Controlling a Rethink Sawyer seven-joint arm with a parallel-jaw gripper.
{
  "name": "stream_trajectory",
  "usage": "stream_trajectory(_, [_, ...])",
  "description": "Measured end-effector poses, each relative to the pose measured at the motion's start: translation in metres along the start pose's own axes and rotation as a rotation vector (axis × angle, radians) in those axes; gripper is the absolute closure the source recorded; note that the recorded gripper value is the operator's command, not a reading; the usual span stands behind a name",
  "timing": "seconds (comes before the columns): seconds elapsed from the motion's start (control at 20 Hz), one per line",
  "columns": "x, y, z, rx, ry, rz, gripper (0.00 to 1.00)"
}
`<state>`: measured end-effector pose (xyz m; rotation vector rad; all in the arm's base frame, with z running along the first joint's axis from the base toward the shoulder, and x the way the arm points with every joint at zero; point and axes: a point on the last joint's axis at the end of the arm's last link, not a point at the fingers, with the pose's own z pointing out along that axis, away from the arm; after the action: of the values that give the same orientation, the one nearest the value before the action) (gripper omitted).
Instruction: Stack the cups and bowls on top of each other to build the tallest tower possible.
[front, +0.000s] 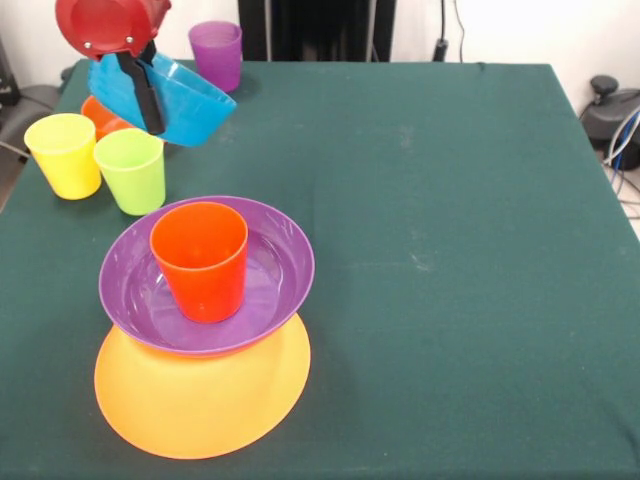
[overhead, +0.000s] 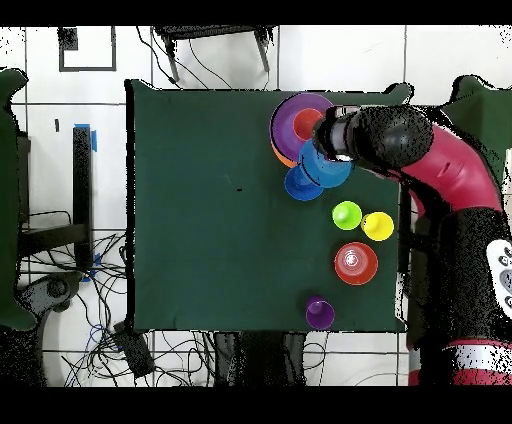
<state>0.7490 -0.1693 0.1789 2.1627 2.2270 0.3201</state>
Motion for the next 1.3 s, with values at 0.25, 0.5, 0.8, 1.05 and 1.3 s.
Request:
stream_trajectory(0.25, [-0.007,0.009,0.0,-0.012,-0.003,0.004,1.0])
stream_trajectory(0.5, [-0.011,0.018,0.0,-0.024,-0.004,0.007,1.0])
stream_trajectory(0.8, [-0.016,0.029,0.004,-0.037,-0.003,0.011,1.0])
stream_trajectory(1.05, [-0.019,0.034,0.014,-0.042,0.001,0.015,1.0])
stream_trajectory(1.3, [-0.02,0.033,0.022,-0.036,0.011,0.022,1.0])
